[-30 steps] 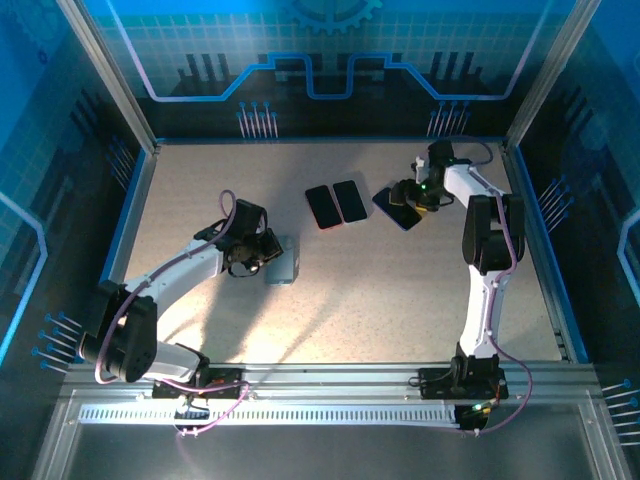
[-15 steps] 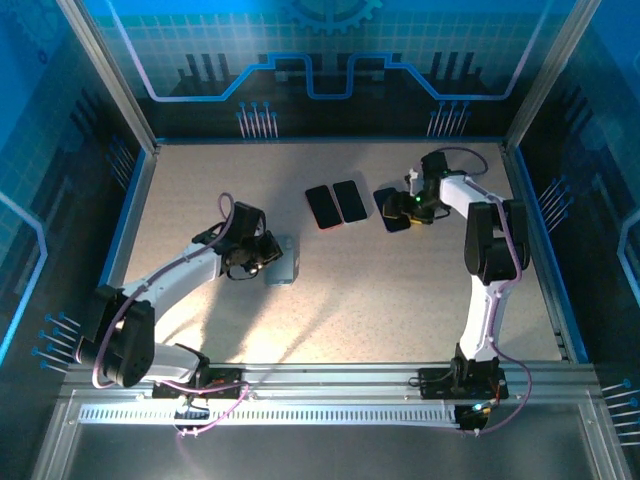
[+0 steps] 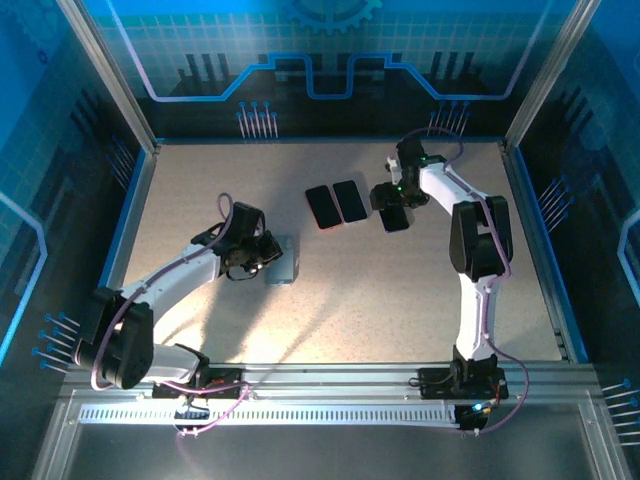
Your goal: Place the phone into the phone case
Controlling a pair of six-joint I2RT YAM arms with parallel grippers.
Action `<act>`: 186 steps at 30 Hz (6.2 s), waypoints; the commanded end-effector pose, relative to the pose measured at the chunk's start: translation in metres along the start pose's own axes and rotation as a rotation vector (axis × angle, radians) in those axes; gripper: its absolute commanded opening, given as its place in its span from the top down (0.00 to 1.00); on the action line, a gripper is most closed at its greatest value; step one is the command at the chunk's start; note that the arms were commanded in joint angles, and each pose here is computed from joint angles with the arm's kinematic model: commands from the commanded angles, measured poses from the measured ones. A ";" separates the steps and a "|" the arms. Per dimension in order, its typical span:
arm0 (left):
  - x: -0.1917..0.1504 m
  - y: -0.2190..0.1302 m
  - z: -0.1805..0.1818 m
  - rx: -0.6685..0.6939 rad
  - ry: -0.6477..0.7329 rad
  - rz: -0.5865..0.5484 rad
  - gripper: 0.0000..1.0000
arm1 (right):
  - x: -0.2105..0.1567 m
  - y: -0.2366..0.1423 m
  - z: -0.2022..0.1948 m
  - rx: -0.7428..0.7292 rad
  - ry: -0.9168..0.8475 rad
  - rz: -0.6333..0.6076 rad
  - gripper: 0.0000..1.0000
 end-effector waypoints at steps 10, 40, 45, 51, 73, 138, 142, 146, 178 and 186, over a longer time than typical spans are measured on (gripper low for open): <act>0.003 0.013 -0.001 0.007 -0.014 0.023 0.87 | -0.010 0.033 -0.011 -0.089 -0.068 0.111 0.02; 0.003 -0.001 -0.009 0.028 0.111 -0.009 0.86 | -0.034 0.025 -0.006 -0.180 -0.105 0.167 0.43; 0.003 -0.006 -0.019 -0.006 0.135 -0.022 0.85 | -0.035 -0.012 0.001 -0.146 -0.117 0.107 0.43; 0.003 0.000 -0.040 -0.101 0.146 -0.007 0.80 | -0.053 -0.055 0.016 -0.070 -0.126 0.068 0.43; -0.003 0.074 -0.153 -0.422 0.164 0.164 0.53 | -0.153 -0.087 0.097 0.119 -0.177 0.121 0.43; 0.020 -0.040 -0.191 -0.690 -0.135 -0.576 1.00 | -0.154 -0.150 0.097 0.898 0.496 -0.221 0.15; 0.015 -0.034 -0.194 -0.708 -0.156 -0.541 1.00 | -0.146 -0.152 0.101 0.932 0.510 -0.232 0.33; 0.010 -0.025 -0.188 -0.690 -0.176 -0.509 1.00 | -0.139 -0.154 0.102 0.943 0.525 -0.252 0.55; -0.016 -0.004 0.022 0.172 0.024 -0.241 0.61 | -0.141 -0.182 0.099 0.887 0.442 -0.263 1.00; -0.025 0.012 0.054 0.271 0.061 -0.190 0.92 | -0.135 -0.182 0.105 0.929 0.445 -0.249 1.00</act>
Point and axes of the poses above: each hand's point on the last joint's axis, 136 mm out from that joint toward the fingers, its own y axis out along the fingers, its own z axis along the line the jaws close on, x = y × z, the point moved 1 cm from there along -y, back along the fingers, and after that the axes turned 10 degrees about y, right-handed, at the moved point
